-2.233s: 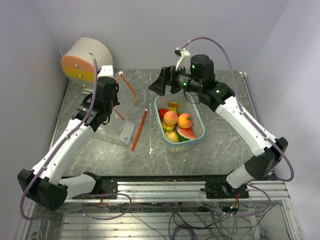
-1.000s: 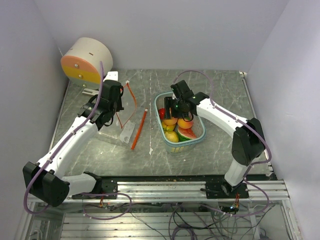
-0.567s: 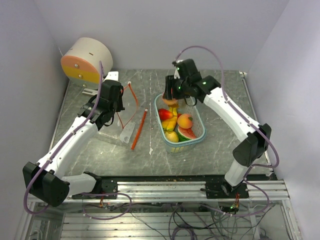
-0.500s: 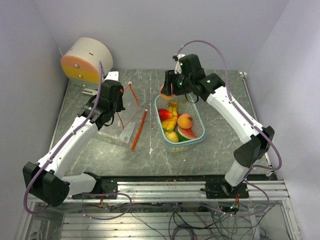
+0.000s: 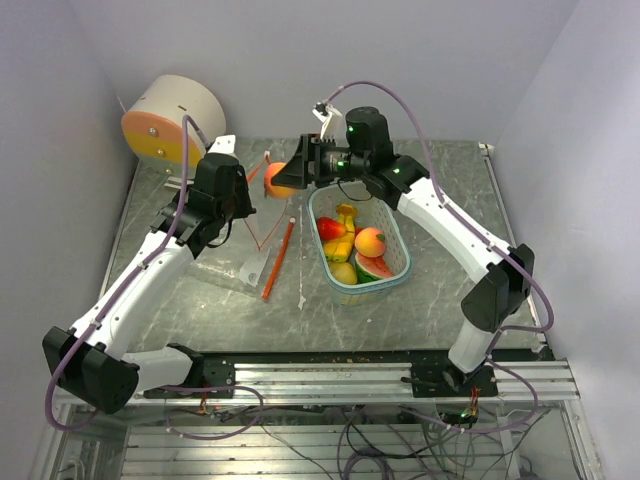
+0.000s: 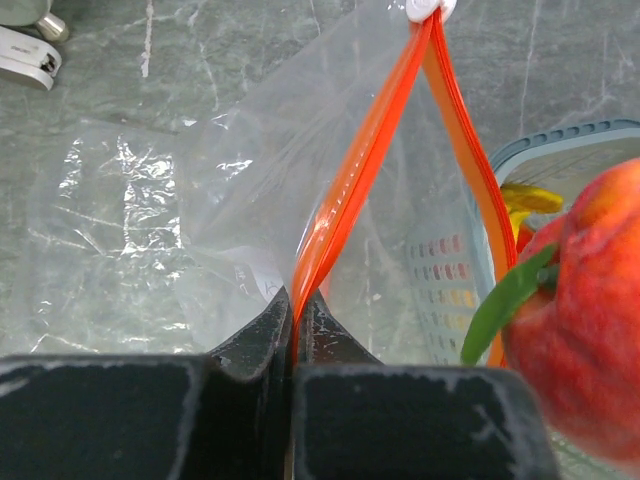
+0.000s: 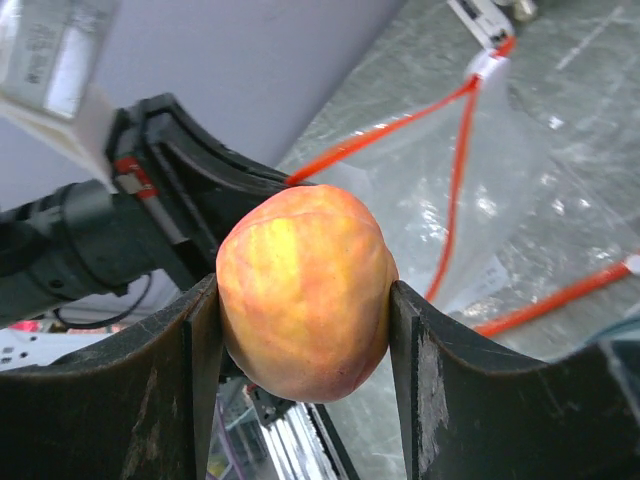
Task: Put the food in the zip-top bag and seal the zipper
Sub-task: Place the fake fruit in the zipper food storage bag.
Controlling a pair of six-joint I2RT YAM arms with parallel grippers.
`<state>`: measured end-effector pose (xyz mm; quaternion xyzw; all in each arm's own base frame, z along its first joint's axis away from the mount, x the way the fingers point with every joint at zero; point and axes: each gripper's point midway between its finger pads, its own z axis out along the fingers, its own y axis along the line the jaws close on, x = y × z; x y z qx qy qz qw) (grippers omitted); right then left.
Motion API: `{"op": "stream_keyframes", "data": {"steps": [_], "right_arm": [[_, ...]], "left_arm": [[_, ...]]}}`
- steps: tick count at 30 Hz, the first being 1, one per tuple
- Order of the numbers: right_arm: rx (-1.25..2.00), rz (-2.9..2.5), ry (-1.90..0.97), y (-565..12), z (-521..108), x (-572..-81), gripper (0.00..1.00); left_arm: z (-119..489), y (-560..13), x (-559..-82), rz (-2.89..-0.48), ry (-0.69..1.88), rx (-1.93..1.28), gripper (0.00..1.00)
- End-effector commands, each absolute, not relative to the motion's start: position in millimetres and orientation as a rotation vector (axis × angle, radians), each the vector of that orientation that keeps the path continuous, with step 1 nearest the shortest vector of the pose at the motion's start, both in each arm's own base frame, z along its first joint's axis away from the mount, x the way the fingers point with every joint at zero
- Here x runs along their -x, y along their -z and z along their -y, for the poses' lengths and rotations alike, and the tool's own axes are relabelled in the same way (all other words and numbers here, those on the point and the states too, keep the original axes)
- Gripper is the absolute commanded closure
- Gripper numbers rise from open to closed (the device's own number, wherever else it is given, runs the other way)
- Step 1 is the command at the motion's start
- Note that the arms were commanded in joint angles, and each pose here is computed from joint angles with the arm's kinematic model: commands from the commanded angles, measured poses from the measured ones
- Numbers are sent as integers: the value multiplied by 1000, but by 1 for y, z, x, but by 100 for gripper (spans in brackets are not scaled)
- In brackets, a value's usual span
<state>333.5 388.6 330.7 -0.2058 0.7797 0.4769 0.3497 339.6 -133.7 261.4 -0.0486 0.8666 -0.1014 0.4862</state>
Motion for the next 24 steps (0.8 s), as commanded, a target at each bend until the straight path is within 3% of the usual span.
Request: {"op": "stream_keyframes", "data": {"steps": [1, 8, 15, 18, 24], "right_arm": [[572, -1866, -1407, -365, -408, -324, 86], [492, -2005, -1283, -318, -407, -343, 86], [457, -2169, -928, -274, -390, -361, 85], [431, -2221, -785, -261, -378, -366, 71], [441, -2180, -728, -277, -369, -363, 13]], "left_arm": [[144, -271, -341, -2069, 343, 140, 93], [154, -277, -342, -2048, 427, 164, 93], [166, -282, -339, -2034, 543, 225, 93], [171, -283, -340, -2037, 576, 237, 93], [178, -272, -342, -2059, 604, 243, 93]]}}
